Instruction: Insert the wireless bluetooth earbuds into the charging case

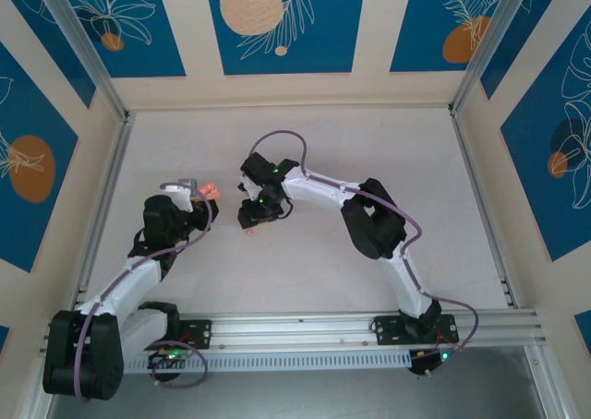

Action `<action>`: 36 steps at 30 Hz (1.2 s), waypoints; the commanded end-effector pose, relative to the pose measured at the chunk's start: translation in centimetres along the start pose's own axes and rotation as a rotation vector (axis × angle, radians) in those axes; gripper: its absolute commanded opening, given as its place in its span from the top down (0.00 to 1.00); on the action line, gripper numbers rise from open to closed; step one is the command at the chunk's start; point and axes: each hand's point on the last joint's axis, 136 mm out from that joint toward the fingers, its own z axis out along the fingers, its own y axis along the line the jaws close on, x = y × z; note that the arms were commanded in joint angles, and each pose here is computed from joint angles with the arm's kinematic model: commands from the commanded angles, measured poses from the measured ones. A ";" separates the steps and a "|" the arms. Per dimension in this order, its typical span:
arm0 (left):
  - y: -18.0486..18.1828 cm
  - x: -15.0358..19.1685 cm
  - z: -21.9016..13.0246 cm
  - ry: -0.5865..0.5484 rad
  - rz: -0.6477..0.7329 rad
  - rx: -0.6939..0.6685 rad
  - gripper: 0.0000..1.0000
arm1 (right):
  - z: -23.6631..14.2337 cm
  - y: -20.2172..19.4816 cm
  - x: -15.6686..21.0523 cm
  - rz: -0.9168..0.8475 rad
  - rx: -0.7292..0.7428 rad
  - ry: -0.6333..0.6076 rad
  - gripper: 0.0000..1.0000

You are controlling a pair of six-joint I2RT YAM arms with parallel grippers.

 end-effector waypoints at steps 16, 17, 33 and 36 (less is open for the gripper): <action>1.0 0.4 0.1 0.009 -0.008 -0.027 1.00 | 1.1 0.3 2.9 0.012 -0.061 0.083 0.58; 1.0 0.4 0.1 0.010 -0.008 -0.027 1.00 | 0.9 0.5 3.0 0.014 -0.063 0.084 0.58; 1.1 0.5 0.1 0.012 -0.009 -0.027 1.00 | -3.6 2.4 1.0 -0.057 -0.022 -0.004 0.58; 1.2 0.5 0.1 0.014 -0.011 -0.034 1.00 | -3.3 2.0 0.4 -0.134 -0.011 -0.023 0.58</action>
